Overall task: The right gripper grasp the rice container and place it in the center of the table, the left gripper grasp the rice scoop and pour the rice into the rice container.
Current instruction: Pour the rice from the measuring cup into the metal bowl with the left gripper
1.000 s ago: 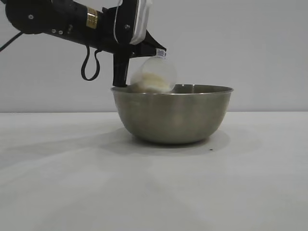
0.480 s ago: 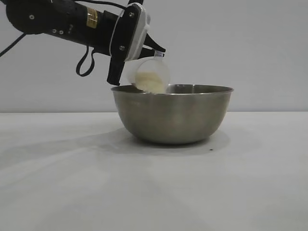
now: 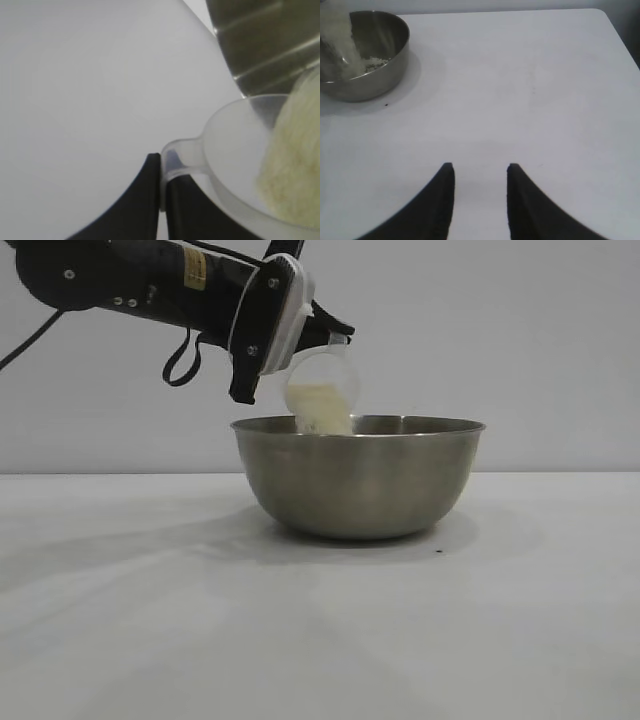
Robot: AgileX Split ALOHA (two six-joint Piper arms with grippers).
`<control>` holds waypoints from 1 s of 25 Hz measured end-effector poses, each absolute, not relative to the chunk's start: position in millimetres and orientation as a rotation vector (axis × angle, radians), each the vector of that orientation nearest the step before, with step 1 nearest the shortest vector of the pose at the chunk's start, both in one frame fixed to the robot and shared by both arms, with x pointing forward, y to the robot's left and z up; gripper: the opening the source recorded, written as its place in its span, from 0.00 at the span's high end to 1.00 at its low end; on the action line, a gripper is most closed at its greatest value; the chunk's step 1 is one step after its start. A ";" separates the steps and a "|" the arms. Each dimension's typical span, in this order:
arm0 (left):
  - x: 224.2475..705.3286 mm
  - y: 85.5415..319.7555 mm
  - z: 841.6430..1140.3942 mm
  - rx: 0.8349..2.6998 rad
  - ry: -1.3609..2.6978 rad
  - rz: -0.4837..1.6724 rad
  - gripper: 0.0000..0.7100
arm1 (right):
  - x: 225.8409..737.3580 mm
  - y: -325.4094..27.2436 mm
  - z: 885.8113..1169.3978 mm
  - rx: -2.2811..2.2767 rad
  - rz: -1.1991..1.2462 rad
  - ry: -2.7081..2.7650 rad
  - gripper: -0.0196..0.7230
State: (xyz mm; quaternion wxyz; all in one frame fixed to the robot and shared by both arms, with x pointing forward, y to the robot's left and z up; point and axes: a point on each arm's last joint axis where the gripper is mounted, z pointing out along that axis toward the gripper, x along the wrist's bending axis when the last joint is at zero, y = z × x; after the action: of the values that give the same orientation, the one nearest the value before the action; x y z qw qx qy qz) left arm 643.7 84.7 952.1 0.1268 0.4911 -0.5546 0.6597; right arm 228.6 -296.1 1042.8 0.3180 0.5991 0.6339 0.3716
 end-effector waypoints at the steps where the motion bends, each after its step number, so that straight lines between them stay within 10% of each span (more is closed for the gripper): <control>1: 642.8 84.2 951.5 1.405 -1.655 1.923 1.00 | 228.6 -296.1 1042.8 1.576 0.978 1.668 0.63; 25: 637.9 81.9 947.7 1.130 -2.049 2.018 1.00 | 228.6 -296.1 1042.8 1.576 0.978 1.668 0.63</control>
State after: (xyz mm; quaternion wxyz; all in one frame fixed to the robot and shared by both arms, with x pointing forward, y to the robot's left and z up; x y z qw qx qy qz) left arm 637.9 81.9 947.7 0.0258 0.3654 -0.6629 0.6529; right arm 228.6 -296.1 1042.8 0.3180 0.5991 0.6339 0.3716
